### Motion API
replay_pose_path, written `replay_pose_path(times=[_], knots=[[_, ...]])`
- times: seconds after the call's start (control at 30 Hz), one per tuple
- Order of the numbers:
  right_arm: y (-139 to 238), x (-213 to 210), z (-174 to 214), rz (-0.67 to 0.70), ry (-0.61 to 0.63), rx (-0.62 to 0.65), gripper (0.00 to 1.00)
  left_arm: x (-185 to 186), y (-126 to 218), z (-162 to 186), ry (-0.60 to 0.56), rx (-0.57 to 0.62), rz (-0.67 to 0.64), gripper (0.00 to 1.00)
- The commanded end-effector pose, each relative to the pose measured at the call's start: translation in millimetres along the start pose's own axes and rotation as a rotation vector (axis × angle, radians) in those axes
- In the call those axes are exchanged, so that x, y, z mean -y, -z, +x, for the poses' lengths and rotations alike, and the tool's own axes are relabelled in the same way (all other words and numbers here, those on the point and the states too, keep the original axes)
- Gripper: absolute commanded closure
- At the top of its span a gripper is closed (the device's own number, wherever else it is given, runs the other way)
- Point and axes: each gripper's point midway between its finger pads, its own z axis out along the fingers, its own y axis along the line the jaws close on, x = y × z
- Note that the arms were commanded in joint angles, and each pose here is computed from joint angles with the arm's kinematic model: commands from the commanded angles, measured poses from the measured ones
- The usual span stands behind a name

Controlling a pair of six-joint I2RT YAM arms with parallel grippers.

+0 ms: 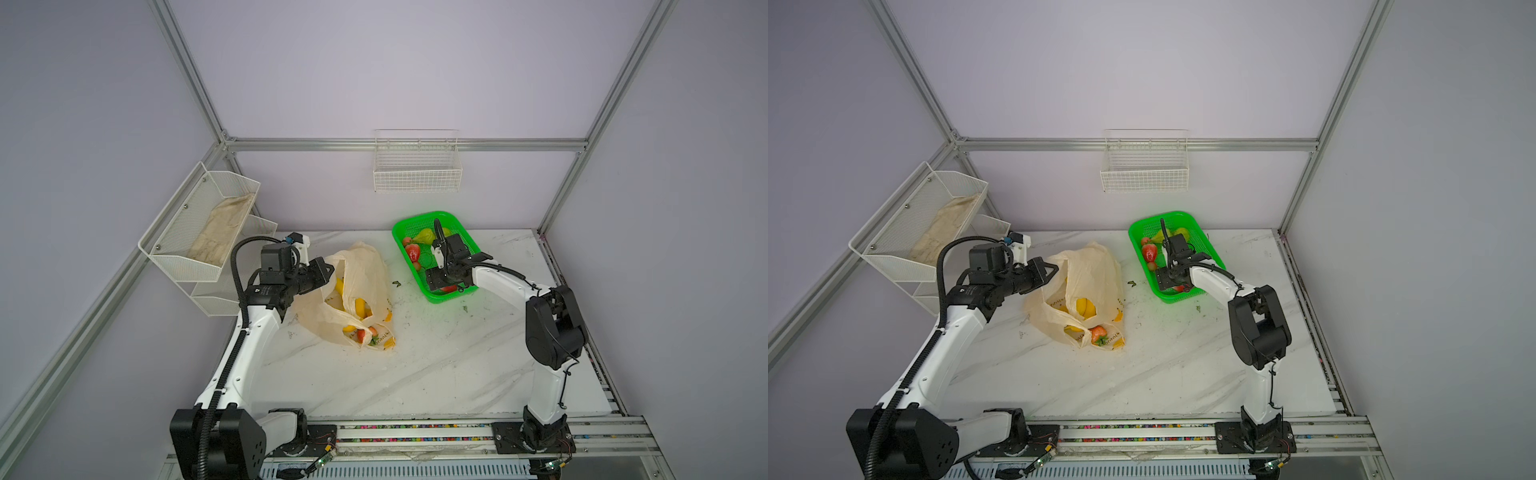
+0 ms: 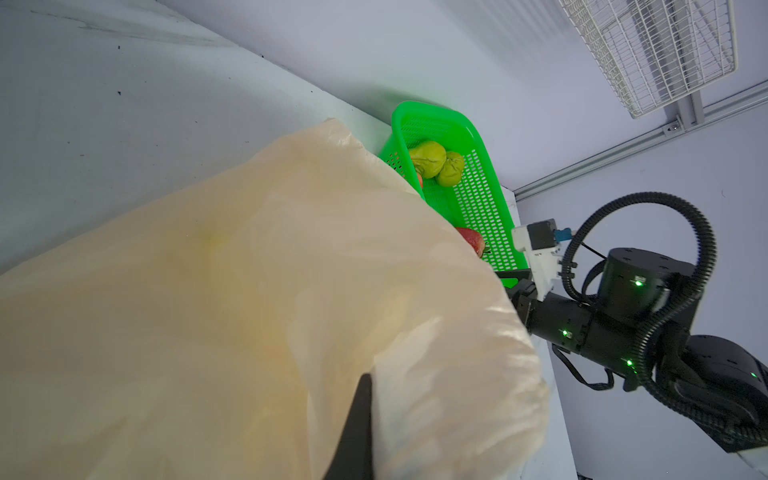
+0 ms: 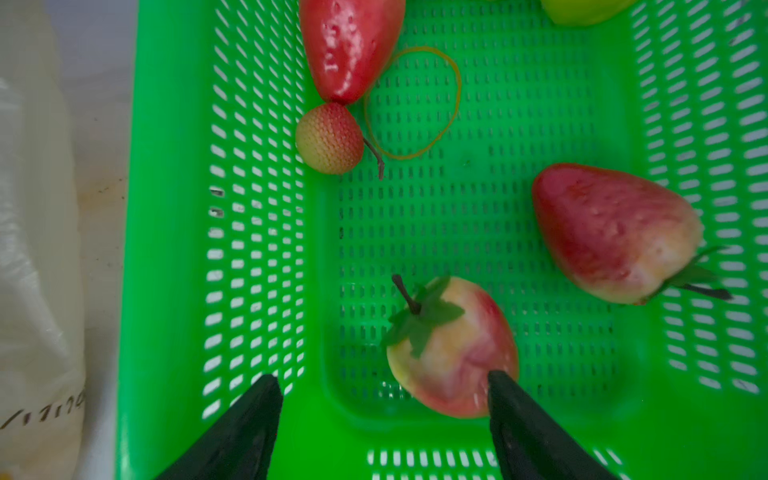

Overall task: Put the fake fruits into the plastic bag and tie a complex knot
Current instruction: 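Close the right gripper on the red-and-yellow peach in the basket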

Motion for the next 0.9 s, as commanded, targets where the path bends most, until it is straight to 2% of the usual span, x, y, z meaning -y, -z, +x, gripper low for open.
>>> replay_pose_path(times=[0.0, 0.2, 0.5, 0.87], knots=[[-12, 8, -2, 0.055, -0.001, -0.012, 0.18, -3, -4, 5, -0.011, -0.003, 0.014, 1.00], [-29, 37, 12, 0.220, 0.042, -0.076, 0.17, -2, -2, 4, -0.019, 0.006, 0.014, 1.00], [-36, 61, 29, 0.335, 0.103, -0.181, 0.18, -3, -2, 5, -0.022, 0.006, 0.012, 1.00], [-26, 68, 36, 0.339, 0.123, -0.270, 0.10, -3, -2, 4, -0.023, 0.006, 0.014, 1.00]])
